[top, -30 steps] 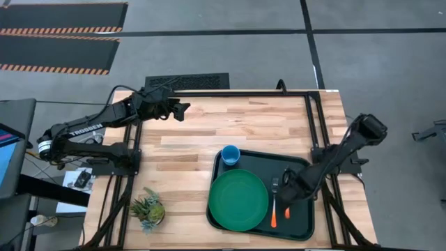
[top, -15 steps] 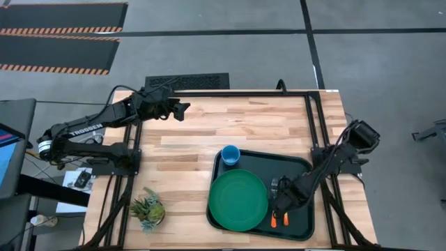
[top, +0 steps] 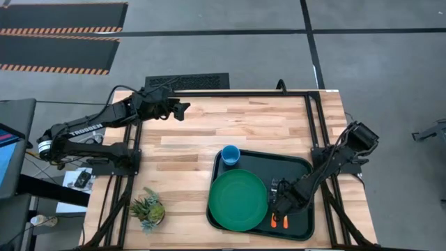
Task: Pick and place plate/cup/fork/spoon on tray
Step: Put the orange spoon to the right of the orange fork on the black tray, then return to Home Position
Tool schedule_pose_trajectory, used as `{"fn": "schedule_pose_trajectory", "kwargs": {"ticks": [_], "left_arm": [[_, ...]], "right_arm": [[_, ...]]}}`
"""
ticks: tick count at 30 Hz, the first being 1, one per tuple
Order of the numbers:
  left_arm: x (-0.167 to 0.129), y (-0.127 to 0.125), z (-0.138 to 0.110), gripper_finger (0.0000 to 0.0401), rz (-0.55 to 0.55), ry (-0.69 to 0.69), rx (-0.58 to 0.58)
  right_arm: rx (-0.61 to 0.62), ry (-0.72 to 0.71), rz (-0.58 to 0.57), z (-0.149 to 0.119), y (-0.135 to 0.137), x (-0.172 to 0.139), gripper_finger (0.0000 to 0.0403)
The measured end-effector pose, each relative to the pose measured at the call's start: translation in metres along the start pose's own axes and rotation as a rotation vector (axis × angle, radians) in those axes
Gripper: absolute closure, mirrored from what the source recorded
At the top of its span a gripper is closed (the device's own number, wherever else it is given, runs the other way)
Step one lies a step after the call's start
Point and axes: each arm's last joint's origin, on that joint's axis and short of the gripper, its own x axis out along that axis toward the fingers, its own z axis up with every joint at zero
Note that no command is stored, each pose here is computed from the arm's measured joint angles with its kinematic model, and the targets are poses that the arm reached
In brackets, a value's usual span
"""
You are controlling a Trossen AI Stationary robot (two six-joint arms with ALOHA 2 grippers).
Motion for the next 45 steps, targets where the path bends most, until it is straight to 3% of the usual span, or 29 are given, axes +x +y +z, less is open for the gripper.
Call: {"fn": "schedule_pose_trajectory", "kwargs": {"ticks": [17, 25, 28, 32, 35, 38, 40, 42, 45], "left_arm": [[0.000, 0.000, 0.000, 0.0117, 0.003, -0.002, 0.000], [0.000, -0.001, 0.001, 0.0117, -0.004, -0.015, -0.044], [0.000, -0.002, 0.003, 0.0117, -0.013, -0.029, -0.036], [0.000, -0.002, 0.003, 0.0117, -0.015, -0.032, -0.023], [0.000, -0.001, 0.002, 0.0117, -0.010, -0.023, -0.021], [0.000, 0.000, 0.000, 0.0117, 0.004, -0.003, 0.015], [0.000, 0.001, -0.001, 0.0117, 0.014, 0.013, 0.038], [0.000, 0.002, -0.003, 0.0117, 0.015, 0.027, 0.026], [0.000, -0.002, 0.000, 0.0117, -0.069, 0.024, 0.108]], "right_arm": [[-0.037, 0.024, 0.028, -0.010, 0.007, -0.012, 0.0266], [-0.115, -0.056, 0.097, -0.005, -0.001, -0.069, 0.0259], [-0.147, -0.171, 0.155, 0.010, -0.014, -0.096, 0.0265], [-0.346, -0.380, 0.379, 0.034, -0.025, -0.137, 0.0276], [-0.487, -0.604, 0.545, 0.057, -0.031, -0.167, 0.0285], [-0.599, -0.848, 0.605, 0.081, -0.041, -0.192, 0.0290], [-0.617, -0.943, 0.624, 0.095, -0.050, -0.206, 0.0292], [-0.556, -1.000, 0.668, 0.108, -0.060, -0.217, 0.0294], [-0.553, -1.159, 0.671, 0.120, -0.071, -0.230, 0.0294]]}}
